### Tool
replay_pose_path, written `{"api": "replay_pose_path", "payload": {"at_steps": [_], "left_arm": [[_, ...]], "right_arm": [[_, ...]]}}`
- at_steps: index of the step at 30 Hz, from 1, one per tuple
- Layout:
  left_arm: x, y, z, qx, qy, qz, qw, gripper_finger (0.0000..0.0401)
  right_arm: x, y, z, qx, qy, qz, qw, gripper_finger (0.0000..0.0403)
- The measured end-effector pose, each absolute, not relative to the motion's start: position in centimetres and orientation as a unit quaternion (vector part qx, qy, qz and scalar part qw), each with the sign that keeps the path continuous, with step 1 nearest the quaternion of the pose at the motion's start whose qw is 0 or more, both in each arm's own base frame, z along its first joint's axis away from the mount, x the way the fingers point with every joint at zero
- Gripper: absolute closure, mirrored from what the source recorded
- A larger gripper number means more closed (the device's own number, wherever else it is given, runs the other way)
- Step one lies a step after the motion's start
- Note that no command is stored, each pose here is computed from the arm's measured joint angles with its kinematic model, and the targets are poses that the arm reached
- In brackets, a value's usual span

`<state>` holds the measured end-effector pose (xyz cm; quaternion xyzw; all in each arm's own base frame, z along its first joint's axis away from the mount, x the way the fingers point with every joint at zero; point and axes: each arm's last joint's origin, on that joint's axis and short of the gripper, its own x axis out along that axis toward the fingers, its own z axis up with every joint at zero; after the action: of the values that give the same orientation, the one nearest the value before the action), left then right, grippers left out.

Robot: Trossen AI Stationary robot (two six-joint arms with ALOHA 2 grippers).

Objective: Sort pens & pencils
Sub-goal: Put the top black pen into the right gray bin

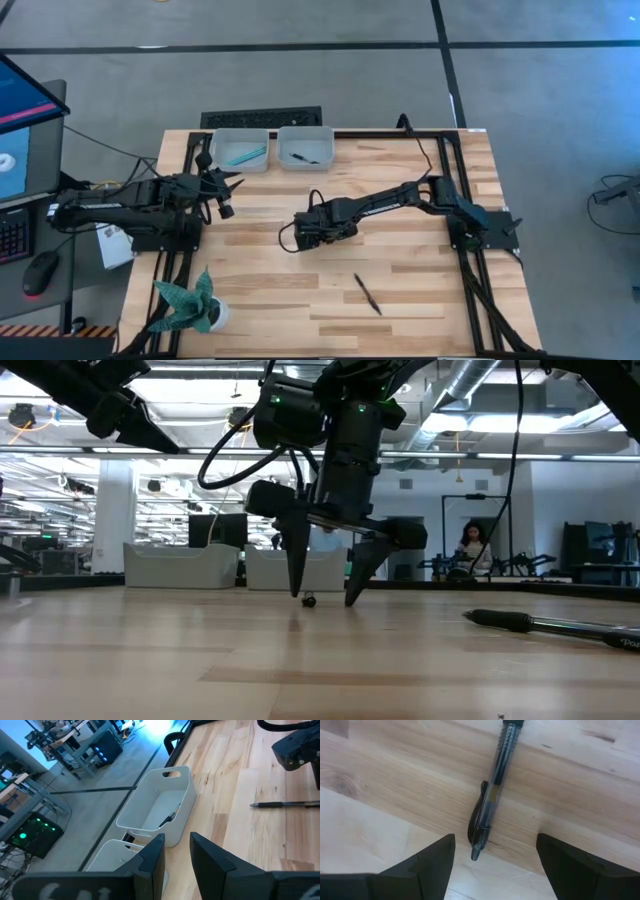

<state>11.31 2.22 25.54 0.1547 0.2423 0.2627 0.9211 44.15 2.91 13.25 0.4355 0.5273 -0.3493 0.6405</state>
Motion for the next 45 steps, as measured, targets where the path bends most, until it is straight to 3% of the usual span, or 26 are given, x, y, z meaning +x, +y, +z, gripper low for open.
{"api": "replay_pose_path", "payload": {"at_steps": [45], "left_arm": [[11.31,2.23,25.54,0.155,0.243,0.263,0.921,0.0319]], "right_arm": [[44.25,2.06,13.26,0.427,0.501,-0.383,0.648,0.0101]]}}
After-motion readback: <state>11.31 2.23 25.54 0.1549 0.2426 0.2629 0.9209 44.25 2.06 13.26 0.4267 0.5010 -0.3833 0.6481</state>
